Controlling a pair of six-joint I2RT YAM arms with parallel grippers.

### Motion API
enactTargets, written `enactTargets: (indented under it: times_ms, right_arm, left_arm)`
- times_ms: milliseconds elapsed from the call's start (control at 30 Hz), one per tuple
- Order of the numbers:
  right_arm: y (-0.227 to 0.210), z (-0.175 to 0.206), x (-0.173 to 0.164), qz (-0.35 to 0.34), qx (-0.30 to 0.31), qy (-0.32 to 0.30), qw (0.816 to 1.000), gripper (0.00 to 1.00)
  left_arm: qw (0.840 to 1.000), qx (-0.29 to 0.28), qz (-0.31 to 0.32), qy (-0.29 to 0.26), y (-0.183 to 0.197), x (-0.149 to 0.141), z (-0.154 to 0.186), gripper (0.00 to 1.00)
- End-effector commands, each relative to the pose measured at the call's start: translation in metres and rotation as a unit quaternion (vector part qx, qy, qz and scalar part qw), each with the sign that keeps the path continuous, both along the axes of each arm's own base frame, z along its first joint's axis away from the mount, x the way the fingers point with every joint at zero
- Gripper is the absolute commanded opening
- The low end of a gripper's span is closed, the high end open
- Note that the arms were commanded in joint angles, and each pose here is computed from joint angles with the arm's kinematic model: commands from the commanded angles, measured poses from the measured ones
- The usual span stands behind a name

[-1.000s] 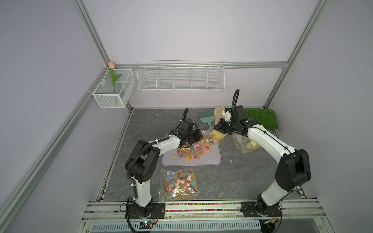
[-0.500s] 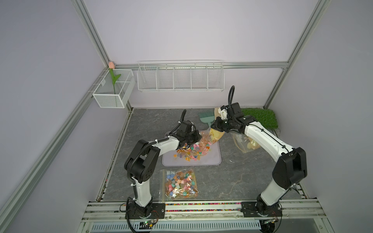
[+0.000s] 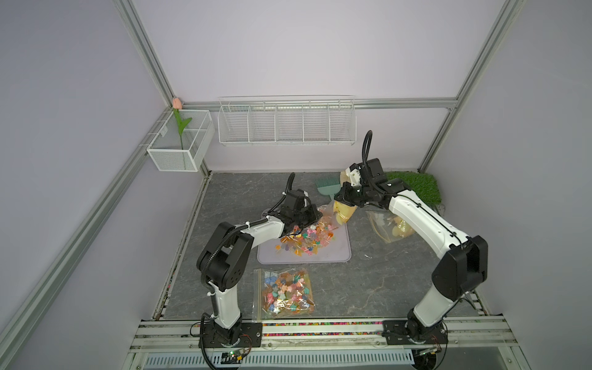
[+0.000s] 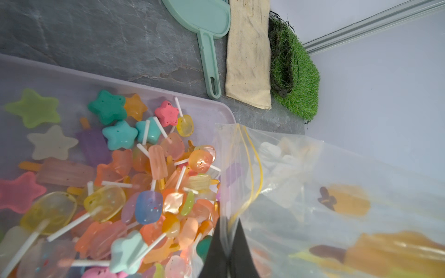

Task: Pour candies out of the ziploc bag
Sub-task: 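Pour the candies out of the ziploc bag onto the tray.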

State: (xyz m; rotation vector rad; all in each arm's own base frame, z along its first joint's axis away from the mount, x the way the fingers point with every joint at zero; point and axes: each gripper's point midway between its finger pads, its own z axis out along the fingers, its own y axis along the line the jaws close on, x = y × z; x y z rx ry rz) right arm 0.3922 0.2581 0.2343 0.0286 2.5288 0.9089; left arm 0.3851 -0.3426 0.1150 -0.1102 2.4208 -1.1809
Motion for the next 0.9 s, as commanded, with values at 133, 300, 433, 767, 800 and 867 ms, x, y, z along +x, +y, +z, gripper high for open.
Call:
enactTargets:
  times_ms: [133,300,433,767,800,867]
  right_arm:
    - [0.006,0.023,0.000,0.011,-0.002,-0.028,1.000,0.07]
    - [0.007,0.031,-0.002,0.013,-0.004,-0.034,0.999,0.07]
    - [0.008,0.037,-0.004,0.014,-0.004,-0.039,0.999,0.07]
    - [0.008,0.055,-0.007,0.014,-0.004,-0.052,0.999,0.07]
    - [0.009,0.056,-0.007,0.015,-0.004,-0.052,0.999,0.07]
    - [0.009,0.060,-0.009,0.016,-0.005,-0.056,0.998,0.07]
  left_arm:
    - [1.000,-0.012,0.006,0.003,0.005,-0.002,0.004,0.00]
    - [1.000,-0.014,0.006,0.003,0.006,-0.004,0.002,0.00]
    - [1.000,-0.015,0.005,0.005,0.007,-0.007,0.001,0.00]
    - [1.000,-0.027,0.000,0.006,0.006,-0.012,0.001,0.00]
    - [1.000,-0.028,0.000,0.006,0.006,-0.012,0.001,0.00]
    - [1.000,-0.029,0.002,0.007,0.007,-0.013,0.000,0.00]
